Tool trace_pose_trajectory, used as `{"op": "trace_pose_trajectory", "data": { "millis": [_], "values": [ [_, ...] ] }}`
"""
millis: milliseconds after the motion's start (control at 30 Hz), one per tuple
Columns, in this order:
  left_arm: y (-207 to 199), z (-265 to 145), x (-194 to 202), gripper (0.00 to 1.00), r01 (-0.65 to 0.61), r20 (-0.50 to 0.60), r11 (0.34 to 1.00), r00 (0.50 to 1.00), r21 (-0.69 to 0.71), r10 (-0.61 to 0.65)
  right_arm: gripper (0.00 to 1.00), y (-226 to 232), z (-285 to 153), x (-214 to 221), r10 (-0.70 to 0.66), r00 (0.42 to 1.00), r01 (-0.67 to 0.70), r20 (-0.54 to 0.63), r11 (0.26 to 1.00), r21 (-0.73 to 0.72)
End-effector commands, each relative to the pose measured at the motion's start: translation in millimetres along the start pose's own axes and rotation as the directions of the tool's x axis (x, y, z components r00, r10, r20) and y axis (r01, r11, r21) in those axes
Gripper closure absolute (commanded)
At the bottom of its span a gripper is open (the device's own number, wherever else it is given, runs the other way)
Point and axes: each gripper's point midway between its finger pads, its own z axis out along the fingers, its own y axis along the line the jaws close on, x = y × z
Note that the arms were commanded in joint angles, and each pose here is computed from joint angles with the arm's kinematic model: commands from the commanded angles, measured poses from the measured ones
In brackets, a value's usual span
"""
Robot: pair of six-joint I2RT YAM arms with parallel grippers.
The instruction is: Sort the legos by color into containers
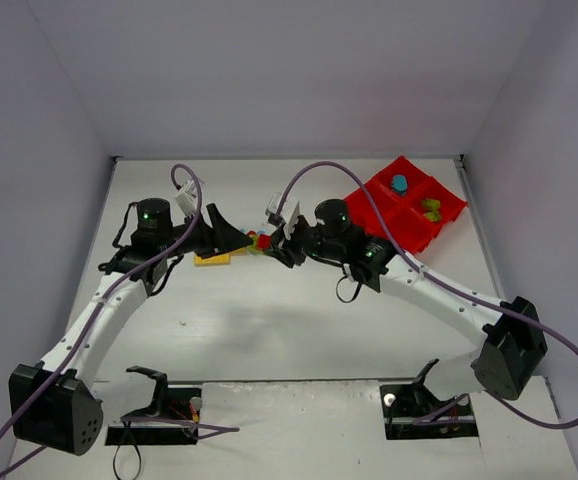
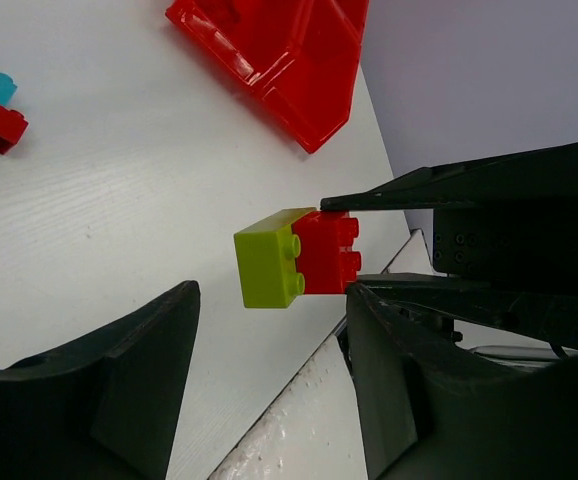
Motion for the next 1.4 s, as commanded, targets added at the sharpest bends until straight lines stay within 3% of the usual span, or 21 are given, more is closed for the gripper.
{"op": "trace_pose_trajectory", "data": {
  "millis": [0,333,667,1067,1100,1233,1367],
  "values": [
    [-29,-3,-22,0.46,-0.089,0.054,0.991,0.995,0.102,0.084,1.00,-5,-15,-50,-0.063,0.986,0.058,0.157,0.998,0.034],
    [-29,5,-26,0.51,-0.080,0.058,0.990,0.996,0.119,0.073,1.00,0,-16,-52,-0.057,0.984,0.056,0.169,0.998,0.011],
    [-36,9,-25,0.63,-0.062,0.048,0.983,0.997,0.173,0.054,1.00,0,-15,-53,-0.057,0.984,0.057,0.169,0.998,0.008],
    [-35,14,-13,0.64,-0.030,-0.005,0.983,0.999,0.184,0.032,1.00,-1,-17,-55,-0.060,0.982,0.059,0.177,0.998,0.014],
    [-35,14,-12,0.66,-0.032,-0.006,0.982,0.999,0.186,0.033,1.00,-1,-18,-56,-0.061,0.982,0.060,0.179,0.998,0.015],
    [-34,15,-12,0.89,-0.032,-0.001,0.983,0.999,0.182,0.033,1.00,-1,-17,-56,-0.060,0.982,0.058,0.179,0.998,0.016],
    [-33,15,-12,1.00,-0.052,0.018,0.985,0.999,0.165,0.050,1.00,-2,-18,-58,-0.060,0.981,0.058,0.183,0.998,0.018]
  ]
}}
